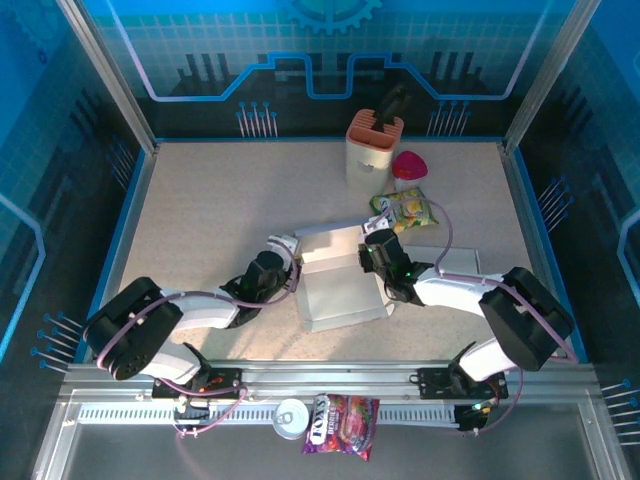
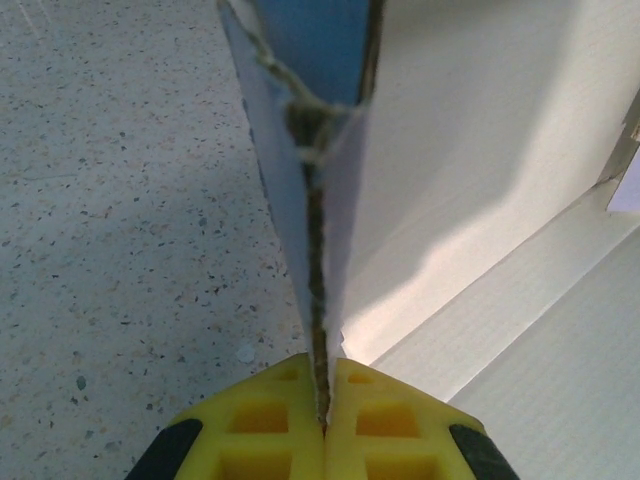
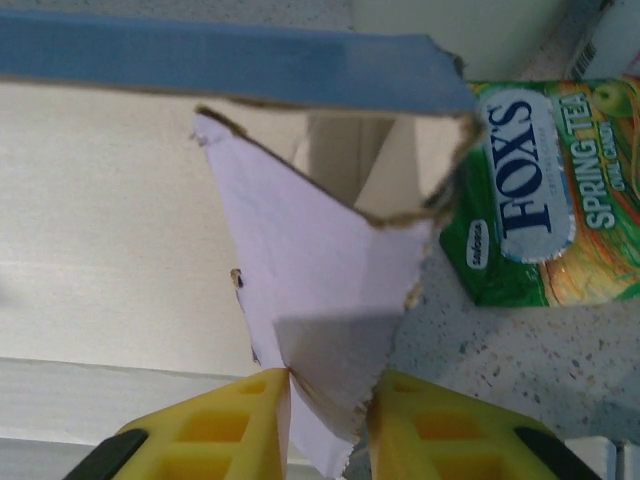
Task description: Fold the paper box
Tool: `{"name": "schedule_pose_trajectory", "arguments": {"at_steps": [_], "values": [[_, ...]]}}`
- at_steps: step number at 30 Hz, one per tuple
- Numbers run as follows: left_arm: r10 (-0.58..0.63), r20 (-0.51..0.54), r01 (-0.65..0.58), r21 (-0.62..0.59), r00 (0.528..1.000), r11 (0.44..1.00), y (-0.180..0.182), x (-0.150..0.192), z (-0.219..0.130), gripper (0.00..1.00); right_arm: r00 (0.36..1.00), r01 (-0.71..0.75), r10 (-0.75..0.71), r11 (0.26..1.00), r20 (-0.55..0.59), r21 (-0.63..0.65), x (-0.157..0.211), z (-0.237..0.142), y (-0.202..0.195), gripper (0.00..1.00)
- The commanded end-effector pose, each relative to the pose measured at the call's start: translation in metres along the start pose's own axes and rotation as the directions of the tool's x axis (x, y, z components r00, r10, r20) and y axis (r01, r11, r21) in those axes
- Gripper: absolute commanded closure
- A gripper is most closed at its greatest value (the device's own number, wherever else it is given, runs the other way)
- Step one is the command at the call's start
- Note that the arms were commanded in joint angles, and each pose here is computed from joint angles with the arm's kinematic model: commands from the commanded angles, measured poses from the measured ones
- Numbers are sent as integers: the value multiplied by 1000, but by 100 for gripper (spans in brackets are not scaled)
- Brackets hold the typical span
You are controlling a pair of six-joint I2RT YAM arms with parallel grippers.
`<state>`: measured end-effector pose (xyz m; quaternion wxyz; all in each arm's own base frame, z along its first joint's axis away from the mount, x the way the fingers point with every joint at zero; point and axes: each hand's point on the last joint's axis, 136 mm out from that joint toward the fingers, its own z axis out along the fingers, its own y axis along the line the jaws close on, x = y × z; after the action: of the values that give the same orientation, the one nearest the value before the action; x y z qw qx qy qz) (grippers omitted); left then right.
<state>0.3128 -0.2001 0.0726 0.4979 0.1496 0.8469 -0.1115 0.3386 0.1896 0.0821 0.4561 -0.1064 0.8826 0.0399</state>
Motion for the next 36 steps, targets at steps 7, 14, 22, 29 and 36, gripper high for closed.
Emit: {"name": "schedule_pose_trajectory", "arguments": {"at_steps": [7,14,22,29,36], "values": [[67,-63,-70,-48,996,996,-10,28,6,100,999,-34,32,996,23,77,5,-3,-15,70],[62,-77,-66,-60,995,996,-22,34,10,99,998,-66,65,994,8,86,15,0,-28,69],[-83,-26,83,15,996,996,-37,6,-4,87,997,-79,79,997,25,4,10,-2,-28,74],[-92,-47,94,40,995,995,-46,-2,0,83,997,-74,74,997,3,-37,11,3,-21,77],[-141,-51,143,28,989,989,-48,1,8,78,998,-68,68,997,-12,-42,15,4,-19,78]]}}
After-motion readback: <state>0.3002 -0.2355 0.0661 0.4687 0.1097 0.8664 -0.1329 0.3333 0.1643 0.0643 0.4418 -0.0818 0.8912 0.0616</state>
